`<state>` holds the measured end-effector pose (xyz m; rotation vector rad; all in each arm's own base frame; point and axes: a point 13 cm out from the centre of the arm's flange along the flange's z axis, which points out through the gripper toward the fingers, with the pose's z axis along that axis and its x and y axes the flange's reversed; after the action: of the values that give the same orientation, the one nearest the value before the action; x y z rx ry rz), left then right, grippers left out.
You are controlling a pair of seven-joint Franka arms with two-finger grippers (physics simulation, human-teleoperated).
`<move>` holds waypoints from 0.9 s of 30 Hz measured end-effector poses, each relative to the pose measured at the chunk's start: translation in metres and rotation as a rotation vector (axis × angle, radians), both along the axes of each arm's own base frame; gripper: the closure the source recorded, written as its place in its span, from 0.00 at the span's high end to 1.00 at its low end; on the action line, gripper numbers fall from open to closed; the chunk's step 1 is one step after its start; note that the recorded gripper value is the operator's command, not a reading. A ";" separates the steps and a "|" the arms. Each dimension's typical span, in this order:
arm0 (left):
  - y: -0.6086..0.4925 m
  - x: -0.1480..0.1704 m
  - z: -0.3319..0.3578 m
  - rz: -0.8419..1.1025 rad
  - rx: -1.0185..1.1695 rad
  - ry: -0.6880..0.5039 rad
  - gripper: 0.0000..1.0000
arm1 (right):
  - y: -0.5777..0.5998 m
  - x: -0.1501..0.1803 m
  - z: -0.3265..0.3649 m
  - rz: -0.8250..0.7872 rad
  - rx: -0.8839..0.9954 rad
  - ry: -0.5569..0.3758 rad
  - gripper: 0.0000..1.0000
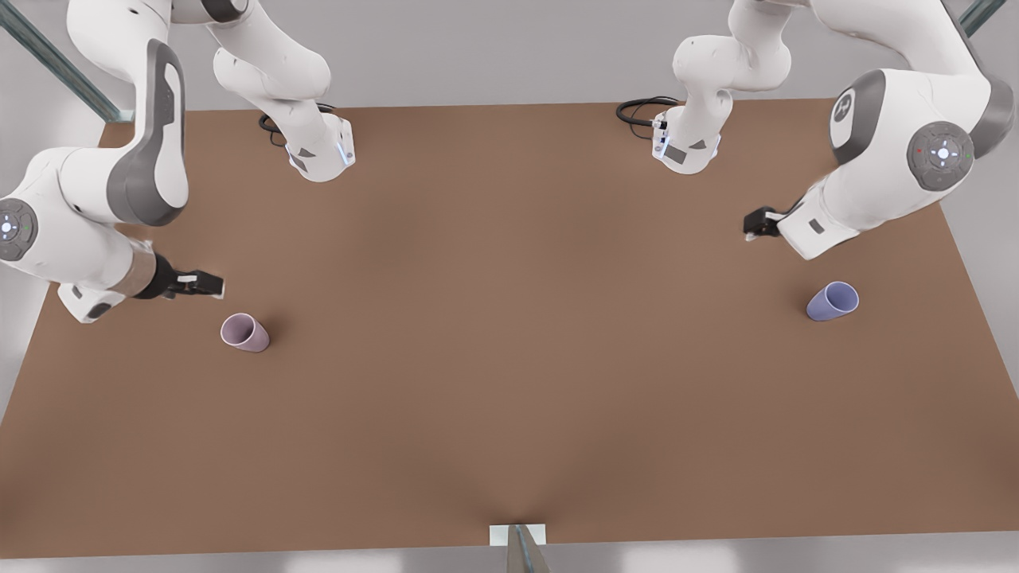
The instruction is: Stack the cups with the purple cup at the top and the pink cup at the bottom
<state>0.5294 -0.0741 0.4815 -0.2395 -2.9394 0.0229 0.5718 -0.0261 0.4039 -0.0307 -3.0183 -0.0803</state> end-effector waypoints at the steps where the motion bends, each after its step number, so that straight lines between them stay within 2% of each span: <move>1: 0.005 0.007 -0.002 0.012 0.002 -0.018 1.00 | 0.000 0.007 0.001 0.001 -0.001 -0.027 1.00; 6: 0.007 0.027 -0.007 0.033 0.005 -0.068 1.00 | -0.005 0.026 0.003 0.000 -0.006 -0.107 1.00; 13: -0.002 0.020 -0.019 0.030 0.009 -0.025 1.00 | -0.033 0.000 -0.095 -0.045 0.000 -0.024 1.00; 17: 0.002 0.015 -0.024 0.040 0.018 0.008 1.00 | -0.059 0.012 -0.154 -0.076 0.004 -0.025 1.00; 22: 0.006 0.012 -0.029 0.048 0.026 0.033 1.00 | -0.071 0.024 -0.171 -0.077 -0.001 -0.076 1.00; 27: 0.005 0.010 -0.032 0.050 0.028 0.048 1.00 | -0.063 0.019 -0.176 -0.050 -0.003 -0.094 1.00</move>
<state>0.5391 -0.0690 0.4498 -0.1587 -2.8948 -0.0050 0.5912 -0.0889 0.2282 -0.1049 -3.1115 -0.0841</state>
